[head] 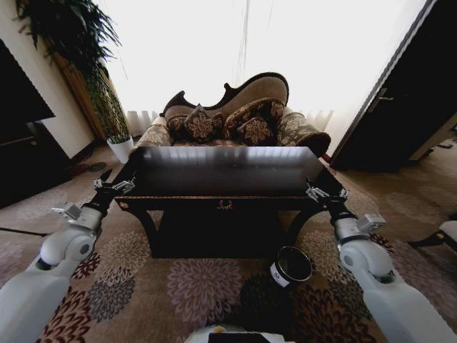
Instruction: Move to the front of the table and place the trash on the table into the trash bin.
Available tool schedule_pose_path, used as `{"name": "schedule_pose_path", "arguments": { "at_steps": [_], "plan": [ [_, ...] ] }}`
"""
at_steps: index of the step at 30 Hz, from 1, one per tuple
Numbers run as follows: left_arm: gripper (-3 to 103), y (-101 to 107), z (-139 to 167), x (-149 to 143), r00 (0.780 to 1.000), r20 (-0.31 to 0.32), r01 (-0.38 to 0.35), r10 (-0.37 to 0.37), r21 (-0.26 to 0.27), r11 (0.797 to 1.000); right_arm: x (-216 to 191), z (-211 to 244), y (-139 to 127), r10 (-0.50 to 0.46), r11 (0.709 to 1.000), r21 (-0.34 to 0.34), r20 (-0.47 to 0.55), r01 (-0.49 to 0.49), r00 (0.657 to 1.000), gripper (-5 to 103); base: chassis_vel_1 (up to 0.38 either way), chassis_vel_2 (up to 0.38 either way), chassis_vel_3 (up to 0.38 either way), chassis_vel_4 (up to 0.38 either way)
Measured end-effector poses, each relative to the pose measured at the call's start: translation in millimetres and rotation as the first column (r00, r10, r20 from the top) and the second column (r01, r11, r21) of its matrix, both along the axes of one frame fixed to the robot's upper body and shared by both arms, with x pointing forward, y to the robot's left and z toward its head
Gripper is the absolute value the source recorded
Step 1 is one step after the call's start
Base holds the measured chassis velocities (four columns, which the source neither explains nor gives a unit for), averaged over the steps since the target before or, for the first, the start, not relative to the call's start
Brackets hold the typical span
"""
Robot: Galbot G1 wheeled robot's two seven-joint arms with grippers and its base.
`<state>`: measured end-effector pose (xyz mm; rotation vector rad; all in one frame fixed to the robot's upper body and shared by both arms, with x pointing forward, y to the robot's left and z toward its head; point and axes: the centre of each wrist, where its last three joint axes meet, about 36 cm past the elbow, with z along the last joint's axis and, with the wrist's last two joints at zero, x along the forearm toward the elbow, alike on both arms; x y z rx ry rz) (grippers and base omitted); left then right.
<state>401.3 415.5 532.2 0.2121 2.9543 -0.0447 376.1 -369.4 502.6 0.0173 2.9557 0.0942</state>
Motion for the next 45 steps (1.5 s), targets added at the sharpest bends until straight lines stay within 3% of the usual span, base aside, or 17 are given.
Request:
{"name": "schedule_pose_path", "arguments": {
  "at_steps": [45],
  "plan": [
    [100,0.0,0.0,0.0,1.0,0.0,0.0,0.0,0.0,1.0,0.0,-0.1,0.0,0.0,1.0,0.0,0.0,0.0,1.0,100,0.077,-0.079,-0.08,0.084]
  ]
}}
